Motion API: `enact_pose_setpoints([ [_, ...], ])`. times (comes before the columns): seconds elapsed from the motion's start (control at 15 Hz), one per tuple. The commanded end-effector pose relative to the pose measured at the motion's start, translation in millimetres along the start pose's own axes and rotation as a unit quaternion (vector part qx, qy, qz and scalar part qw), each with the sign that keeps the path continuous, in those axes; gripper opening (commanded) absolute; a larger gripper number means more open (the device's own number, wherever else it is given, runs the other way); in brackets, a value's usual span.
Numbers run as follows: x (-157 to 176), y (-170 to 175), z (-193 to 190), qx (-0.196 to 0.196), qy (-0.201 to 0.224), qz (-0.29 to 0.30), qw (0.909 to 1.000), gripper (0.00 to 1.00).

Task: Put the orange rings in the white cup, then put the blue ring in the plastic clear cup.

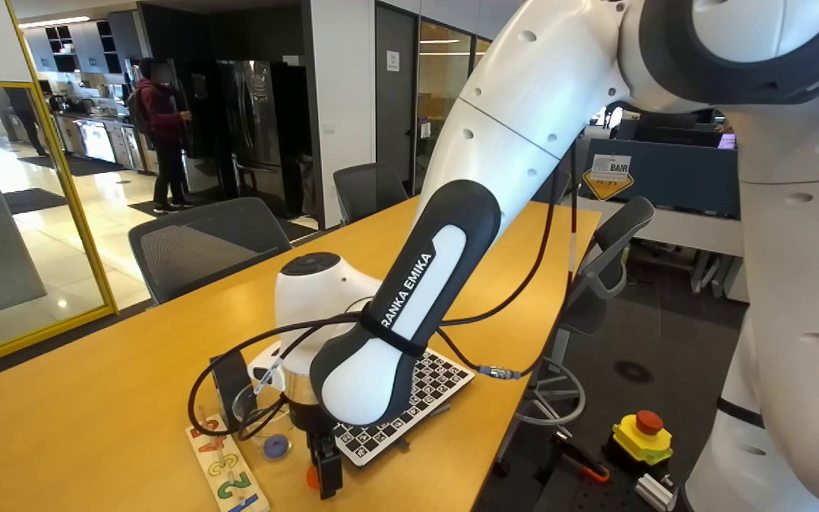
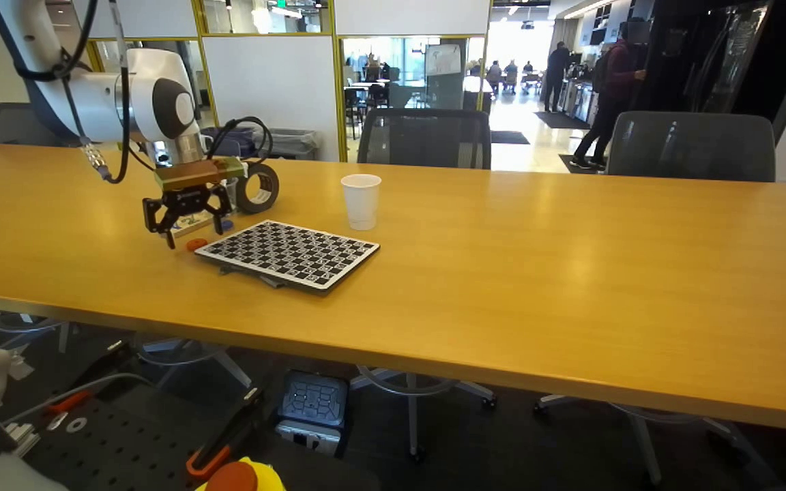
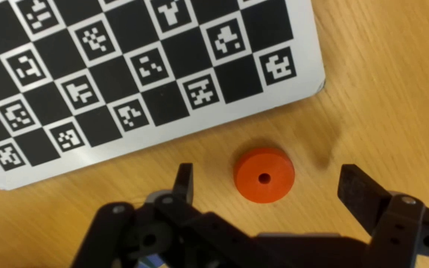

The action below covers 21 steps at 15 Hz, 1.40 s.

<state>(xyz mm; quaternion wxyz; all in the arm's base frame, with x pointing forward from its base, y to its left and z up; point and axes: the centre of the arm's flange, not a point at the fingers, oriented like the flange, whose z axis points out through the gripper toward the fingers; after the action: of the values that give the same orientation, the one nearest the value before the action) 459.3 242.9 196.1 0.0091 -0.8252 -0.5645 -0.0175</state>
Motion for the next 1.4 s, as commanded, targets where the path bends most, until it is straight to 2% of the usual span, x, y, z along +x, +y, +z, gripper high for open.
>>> enact_pose_setpoints([
  [0.0, 5.0, 5.5, -0.2, -0.002, 0.012, -0.013, 0.9998, 1.0],
  [0.67, 4.7, 6.3, 3.3, -0.001, 0.013, -0.014, 0.9998, 1.0],
  [0.73, 4.8, 6.6, 3.1, -0.001, 0.014, -0.013, 0.9998, 0.75],
  [0.8, 5.0, 6.9, 3.2, -0.002, 0.015, -0.013, 0.9998, 0.74],
  [0.87, 5.2, 7.1, 3.0, -0.002, 0.015, -0.013, 0.9998, 0.68],
  [1.27, 6.0, 10.0, 1.6, -0.005, 0.02, -0.012, 0.9997, 0.2],
  [1.33, 6.0, 10.5, 1.6, -0.005, 0.02, -0.01, 0.9997, 0.19],
])
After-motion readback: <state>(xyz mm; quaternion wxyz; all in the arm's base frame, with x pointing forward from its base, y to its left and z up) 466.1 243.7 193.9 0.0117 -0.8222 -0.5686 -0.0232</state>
